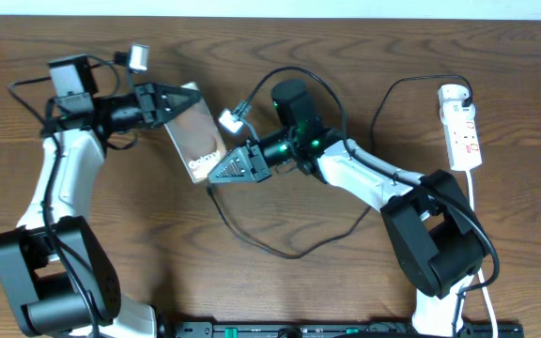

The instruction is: Plug charger to phone and switch on socket

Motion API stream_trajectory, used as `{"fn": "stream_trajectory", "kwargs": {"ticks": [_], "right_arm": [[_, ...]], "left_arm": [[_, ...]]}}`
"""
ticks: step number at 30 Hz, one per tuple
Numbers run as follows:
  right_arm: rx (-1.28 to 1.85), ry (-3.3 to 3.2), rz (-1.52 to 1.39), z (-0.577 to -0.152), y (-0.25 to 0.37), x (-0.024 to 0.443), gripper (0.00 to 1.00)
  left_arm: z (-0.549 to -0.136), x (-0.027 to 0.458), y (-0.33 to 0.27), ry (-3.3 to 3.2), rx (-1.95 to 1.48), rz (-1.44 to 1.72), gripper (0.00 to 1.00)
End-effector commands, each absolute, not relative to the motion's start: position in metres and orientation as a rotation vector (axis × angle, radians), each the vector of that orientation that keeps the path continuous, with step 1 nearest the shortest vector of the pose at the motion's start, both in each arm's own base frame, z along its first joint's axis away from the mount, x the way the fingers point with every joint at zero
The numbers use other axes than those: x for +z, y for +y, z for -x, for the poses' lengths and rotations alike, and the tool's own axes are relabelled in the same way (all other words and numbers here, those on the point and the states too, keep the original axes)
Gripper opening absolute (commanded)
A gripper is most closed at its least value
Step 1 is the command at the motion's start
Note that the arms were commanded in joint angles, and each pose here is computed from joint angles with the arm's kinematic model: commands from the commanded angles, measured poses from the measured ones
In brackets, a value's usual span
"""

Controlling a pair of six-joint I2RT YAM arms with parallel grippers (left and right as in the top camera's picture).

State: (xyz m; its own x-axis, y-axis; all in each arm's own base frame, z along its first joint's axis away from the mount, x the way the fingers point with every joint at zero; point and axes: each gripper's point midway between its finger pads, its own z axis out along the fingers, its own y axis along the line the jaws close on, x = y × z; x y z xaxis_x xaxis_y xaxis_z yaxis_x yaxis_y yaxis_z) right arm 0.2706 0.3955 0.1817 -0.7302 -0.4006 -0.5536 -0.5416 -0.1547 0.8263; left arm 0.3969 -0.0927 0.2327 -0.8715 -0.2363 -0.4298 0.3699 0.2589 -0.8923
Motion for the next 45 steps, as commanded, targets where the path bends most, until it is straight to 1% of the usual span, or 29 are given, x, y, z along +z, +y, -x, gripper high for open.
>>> {"fn": "stream_trajectory", "kwargs": {"ticks": [1, 8, 18, 20, 25, 28, 29, 30, 31, 32, 33, 34, 36, 38, 40, 45], "right_arm": [[1.956, 1.979, 1.080, -0.278, 0.404, 0.182, 0.01], [1.970, 1.973, 1.089, -0.277, 0.403, 0.183, 0.01], [2.010, 1.977, 1.106, -0.271, 0.400, 0.184, 0.01], [1.985, 2.033, 1.065, -0.273, 0.401, 0.177, 0.01], [1.770, 2.355, 0.828, -0.289, 0.395, 0.133, 0.03], [1.527, 2.570, 0.661, -0.300, 0.380, 0.097, 0.22], [1.433, 2.636, 0.610, -0.303, 0.373, 0.085, 0.35], [1.343, 2.694, 0.567, -0.306, 0.366, 0.075, 0.54], [1.264, 2.739, 0.533, -0.308, 0.359, 0.068, 0.61], [1.223, 2.760, 0.517, -0.309, 0.356, 0.065, 0.63], [1.151, 2.793, 0.500, -0.311, 0.350, 0.061, 0.69], [1.067, 2.827, 0.480, -0.314, 0.342, 0.057, 0.83], [0.926, 2.874, 0.460, -0.318, 0.331, 0.055, 0.89], [0.752, 2.916, 0.440, -0.322, 0.318, 0.057, 0.99], [0.588, 2.926, 0.433, -0.327, 0.309, 0.066, 0.99], [0.500, 2.916, 0.466, -0.326, 0.314, 0.084, 0.99]], "left_arm": [[-0.383, 0.248, -0.107, 2.018, -1.751, -0.183, 0.07], [-0.386, 0.248, -0.099, 2.007, -1.732, -0.172, 0.08], [-0.397, 0.248, -0.037, 1.982, -1.671, 0.047, 0.07], [-0.398, 0.248, -0.026, 1.980, -1.671, 0.098, 0.07], [-0.394, 0.254, -0.004, 1.939, -1.691, 0.146, 0.08], [-0.392, 0.256, 0.007, 1.923, -1.698, 0.180, 0.07], [-0.392, 0.256, 0.011, 1.920, -1.696, 0.193, 0.07], [-0.392, 0.256, 0.016, 1.915, -1.688, 0.208, 0.07], [-0.391, 0.256, 0.021, 1.911, -1.683, 0.222, 0.07], [-0.391, 0.256, 0.024, 1.908, -1.678, 0.230, 0.07], [-0.391, 0.256, 0.028, 1.904, -1.674, 0.245, 0.07], [-0.391, 0.256, 0.032, 1.901, -1.672, 0.260, 0.07], [-0.390, 0.256, 0.039, 1.894, -1.664, 0.283, 0.07], [-0.389, 0.256, 0.045, 1.888, -1.655, 0.297, 0.07], [-0.389, 0.256, 0.049, 1.883, -1.648, 0.308, 0.07], [-0.389, 0.256, 0.050, 1.882, -1.648, 0.314, 0.07]]}}
